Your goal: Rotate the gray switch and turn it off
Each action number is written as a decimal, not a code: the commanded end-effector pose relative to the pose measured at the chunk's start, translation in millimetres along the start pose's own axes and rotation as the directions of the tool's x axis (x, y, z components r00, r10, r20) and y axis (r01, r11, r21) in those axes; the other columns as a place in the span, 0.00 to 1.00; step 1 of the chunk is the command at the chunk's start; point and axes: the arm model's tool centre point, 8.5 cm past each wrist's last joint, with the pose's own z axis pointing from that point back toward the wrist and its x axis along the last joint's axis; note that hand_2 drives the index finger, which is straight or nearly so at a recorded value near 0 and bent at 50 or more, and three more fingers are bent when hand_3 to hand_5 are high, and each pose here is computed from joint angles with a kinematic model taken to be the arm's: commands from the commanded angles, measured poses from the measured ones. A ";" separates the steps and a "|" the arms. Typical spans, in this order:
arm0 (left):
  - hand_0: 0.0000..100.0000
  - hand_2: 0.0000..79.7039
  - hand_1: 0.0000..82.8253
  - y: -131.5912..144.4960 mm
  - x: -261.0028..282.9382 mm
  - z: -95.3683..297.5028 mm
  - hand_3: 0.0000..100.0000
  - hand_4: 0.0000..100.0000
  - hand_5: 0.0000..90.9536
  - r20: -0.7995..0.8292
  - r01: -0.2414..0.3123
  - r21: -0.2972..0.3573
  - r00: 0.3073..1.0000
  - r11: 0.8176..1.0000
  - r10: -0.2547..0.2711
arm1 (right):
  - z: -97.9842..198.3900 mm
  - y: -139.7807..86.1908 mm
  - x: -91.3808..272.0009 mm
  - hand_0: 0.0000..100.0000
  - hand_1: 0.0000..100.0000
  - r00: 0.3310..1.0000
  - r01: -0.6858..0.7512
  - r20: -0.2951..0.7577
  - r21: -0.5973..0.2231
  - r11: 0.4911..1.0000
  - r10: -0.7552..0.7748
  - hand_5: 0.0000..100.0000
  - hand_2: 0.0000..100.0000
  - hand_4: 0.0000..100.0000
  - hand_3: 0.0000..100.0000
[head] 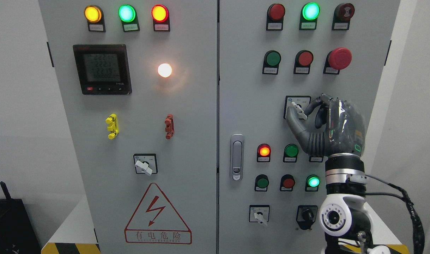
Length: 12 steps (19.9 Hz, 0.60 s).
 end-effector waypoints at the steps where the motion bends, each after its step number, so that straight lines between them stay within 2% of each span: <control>1: 0.12 0.00 0.47 1.1 -21.7 1.9 0.00 0.00 0.00 -0.034 0.002 0.001 0.999 1.000 -0.002 | -1.6 -3.1 -6.6 0.34 0.45 1.000 -0.001 -0.019 -0.007 1.000 0.001 1.00 0.67 0.91 1.00; 12: 0.12 0.00 0.47 1.1 -21.7 1.9 0.00 0.00 0.00 -0.034 0.002 0.001 0.999 1.000 -0.002 | -2.1 -2.9 -6.9 0.41 0.46 1.000 -0.004 -0.023 -0.006 1.000 0.003 1.00 0.69 0.92 1.00</control>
